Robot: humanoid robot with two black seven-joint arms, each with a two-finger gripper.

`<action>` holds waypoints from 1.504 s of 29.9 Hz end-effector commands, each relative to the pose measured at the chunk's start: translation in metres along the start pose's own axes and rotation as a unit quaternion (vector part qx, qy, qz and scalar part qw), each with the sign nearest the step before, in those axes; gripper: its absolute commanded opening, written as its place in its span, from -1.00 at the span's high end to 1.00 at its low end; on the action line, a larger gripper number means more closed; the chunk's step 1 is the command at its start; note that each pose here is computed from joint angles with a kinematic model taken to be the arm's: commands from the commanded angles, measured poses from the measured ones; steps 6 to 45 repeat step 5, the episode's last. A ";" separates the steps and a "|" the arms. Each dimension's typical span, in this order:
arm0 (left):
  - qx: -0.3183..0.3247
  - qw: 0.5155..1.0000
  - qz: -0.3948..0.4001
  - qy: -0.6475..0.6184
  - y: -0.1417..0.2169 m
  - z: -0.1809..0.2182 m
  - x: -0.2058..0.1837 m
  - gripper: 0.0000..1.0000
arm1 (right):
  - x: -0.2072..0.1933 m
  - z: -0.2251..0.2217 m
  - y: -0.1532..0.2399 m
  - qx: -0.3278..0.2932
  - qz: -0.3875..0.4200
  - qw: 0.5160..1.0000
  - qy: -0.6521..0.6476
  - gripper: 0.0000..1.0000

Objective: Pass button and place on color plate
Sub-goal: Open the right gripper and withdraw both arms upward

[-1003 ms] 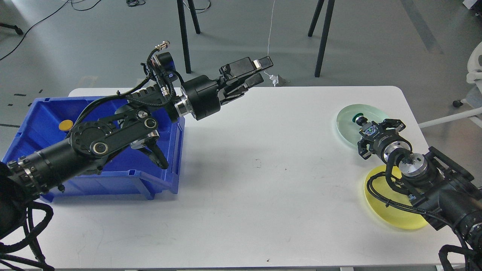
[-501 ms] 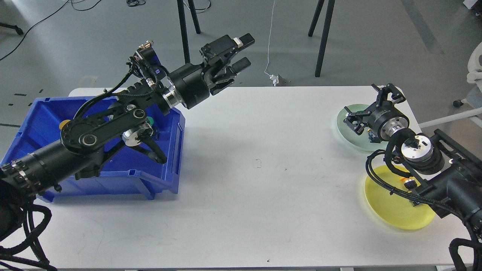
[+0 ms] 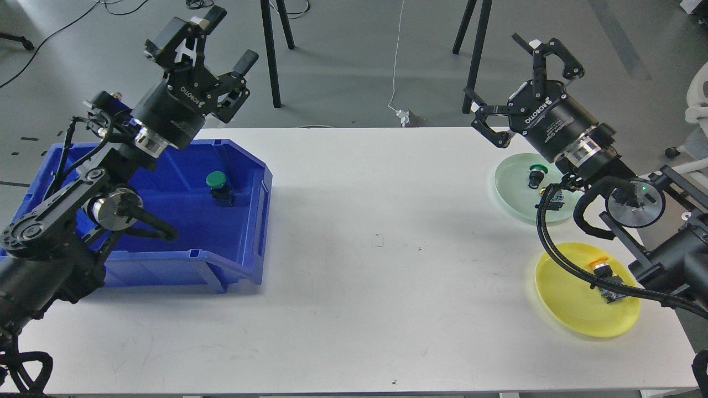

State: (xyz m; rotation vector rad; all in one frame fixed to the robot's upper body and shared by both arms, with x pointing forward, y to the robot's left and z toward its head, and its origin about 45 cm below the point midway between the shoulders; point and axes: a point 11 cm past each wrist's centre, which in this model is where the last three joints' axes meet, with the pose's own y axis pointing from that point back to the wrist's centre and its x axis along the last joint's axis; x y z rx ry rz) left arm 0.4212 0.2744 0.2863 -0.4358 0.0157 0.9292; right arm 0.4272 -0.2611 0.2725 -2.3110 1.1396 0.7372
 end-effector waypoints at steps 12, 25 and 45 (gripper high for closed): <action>-0.008 1.000 0.009 0.008 0.003 -0.001 0.001 -0.68 | 0.002 -0.001 0.000 0.015 0.002 1.000 -0.008 -0.98; -0.008 1.000 0.009 0.008 0.003 -0.001 0.001 -0.68 | 0.002 -0.001 0.000 0.015 0.002 1.000 -0.008 -0.98; -0.008 1.000 0.009 0.008 0.003 -0.001 0.001 -0.68 | 0.002 -0.001 0.000 0.015 0.002 1.000 -0.008 -0.98</action>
